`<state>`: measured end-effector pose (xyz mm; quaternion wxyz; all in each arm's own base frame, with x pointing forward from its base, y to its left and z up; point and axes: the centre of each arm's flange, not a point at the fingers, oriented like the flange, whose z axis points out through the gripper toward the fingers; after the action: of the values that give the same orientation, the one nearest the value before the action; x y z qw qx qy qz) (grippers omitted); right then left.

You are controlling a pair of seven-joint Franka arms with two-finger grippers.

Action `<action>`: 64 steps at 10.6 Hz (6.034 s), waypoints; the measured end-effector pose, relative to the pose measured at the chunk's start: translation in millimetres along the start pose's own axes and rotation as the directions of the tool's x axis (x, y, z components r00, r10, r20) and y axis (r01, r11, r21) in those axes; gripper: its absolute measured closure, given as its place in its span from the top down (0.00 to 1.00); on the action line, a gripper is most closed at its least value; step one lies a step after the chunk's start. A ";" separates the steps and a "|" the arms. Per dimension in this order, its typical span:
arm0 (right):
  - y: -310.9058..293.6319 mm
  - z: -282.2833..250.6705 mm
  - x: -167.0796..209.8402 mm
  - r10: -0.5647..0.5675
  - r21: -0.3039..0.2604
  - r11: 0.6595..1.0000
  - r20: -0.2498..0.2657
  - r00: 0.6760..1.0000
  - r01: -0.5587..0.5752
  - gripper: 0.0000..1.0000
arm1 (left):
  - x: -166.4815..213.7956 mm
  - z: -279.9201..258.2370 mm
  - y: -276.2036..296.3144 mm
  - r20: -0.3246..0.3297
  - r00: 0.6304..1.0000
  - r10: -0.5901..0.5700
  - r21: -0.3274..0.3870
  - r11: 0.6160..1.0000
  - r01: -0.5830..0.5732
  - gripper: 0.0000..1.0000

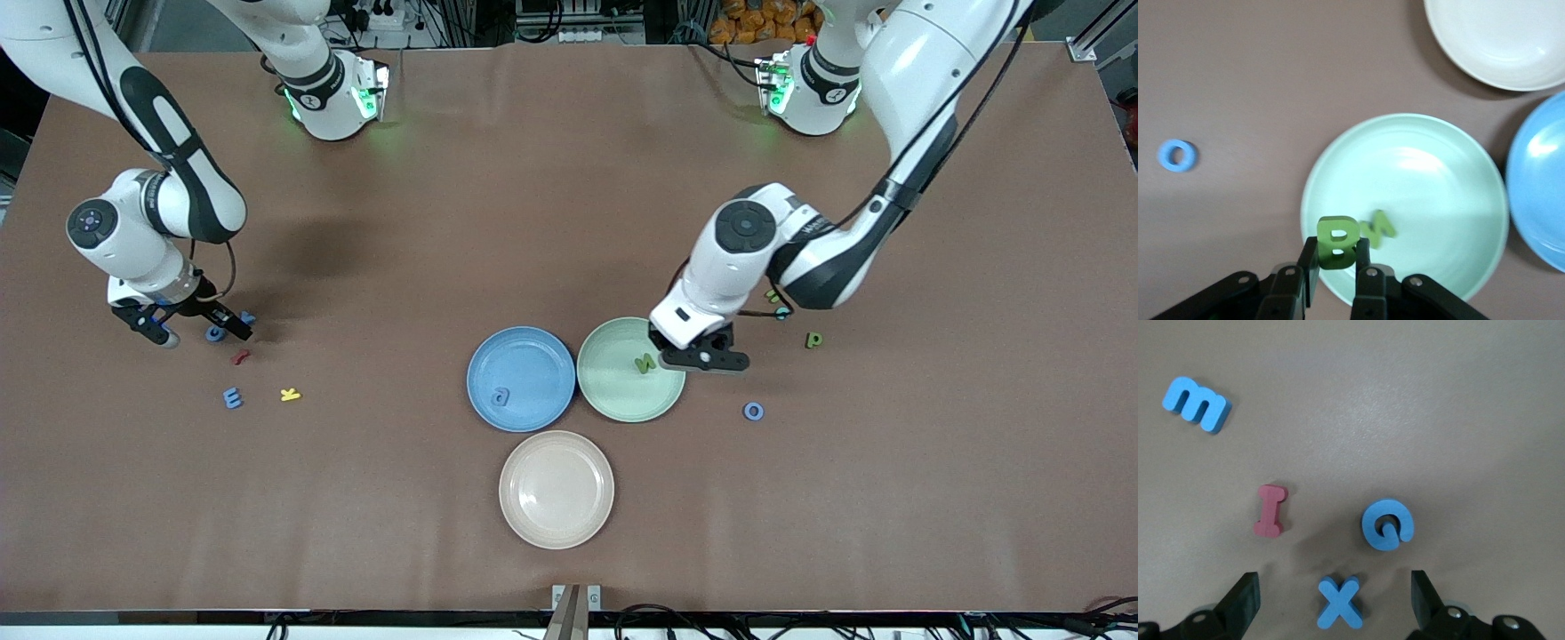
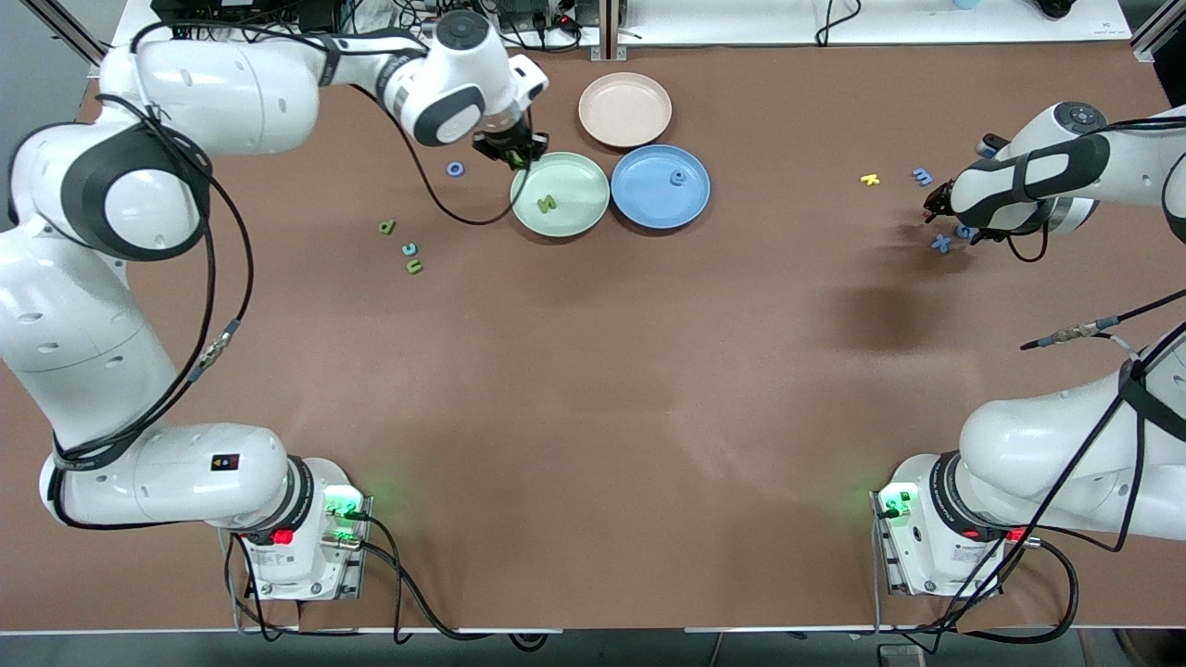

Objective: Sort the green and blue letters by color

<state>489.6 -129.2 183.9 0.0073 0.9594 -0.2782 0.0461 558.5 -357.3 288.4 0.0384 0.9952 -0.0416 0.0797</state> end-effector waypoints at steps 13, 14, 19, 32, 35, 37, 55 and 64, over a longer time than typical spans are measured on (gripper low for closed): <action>1.0 13.1 -9.8 -0.006 0.003 1.000 0.011 1.000 0.006 0.57 | -34.0 63.0 45.6 0.085 0.995 -0.051 0.018 0.999 0.050 0.25; 1.2 13.1 -9.9 -0.007 0.003 1.000 0.011 1.000 0.007 0.57 | -33.9 65.6 44.1 0.087 0.995 -0.053 0.022 0.998 0.051 0.30; 3.0 11.8 -13.6 -0.007 0.001 1.000 0.014 1.000 0.007 0.49 | -2.6 39.0 39.6 0.025 0.996 -0.086 0.002 0.996 0.086 0.96; -36.0 -18.0 -14.0 -0.180 0.009 0.984 0.011 0.984 0.180 0.28 | 75.4 -152.5 -126.0 -0.073 0.971 -0.227 0.135 0.962 0.235 1.00; -125.9 -63.8 -20.6 -0.343 0.039 0.938 -0.052 0.938 0.345 0.28 | 73.9 -160.3 -206.4 0.017 0.969 -0.247 0.146 0.959 0.242 1.00; -193.9 -87.0 -40.8 -0.449 0.062 0.887 -0.106 0.887 0.457 0.28 | 58.8 -133.4 -235.9 0.079 0.966 -0.246 0.178 0.957 0.229 1.00; -419.5 -78.5 -103.4 -0.756 0.084 0.648 -0.054 0.653 0.757 1.00 | -66.0 66.2 -286.8 0.170 0.979 0.115 0.005 0.993 -0.118 0.61; -149.3 -114.5 83.4 -0.505 0.010 0.863 0.047 0.862 0.505 1.00 | -67.8 79.1 -293.9 0.165 0.979 0.120 -0.002 0.993 -0.122 0.26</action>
<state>629.9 -43.0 307.4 0.0138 0.9996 -0.0174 0.0191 530.2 -66.6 179.1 0.0256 0.9942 -0.1048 -0.0005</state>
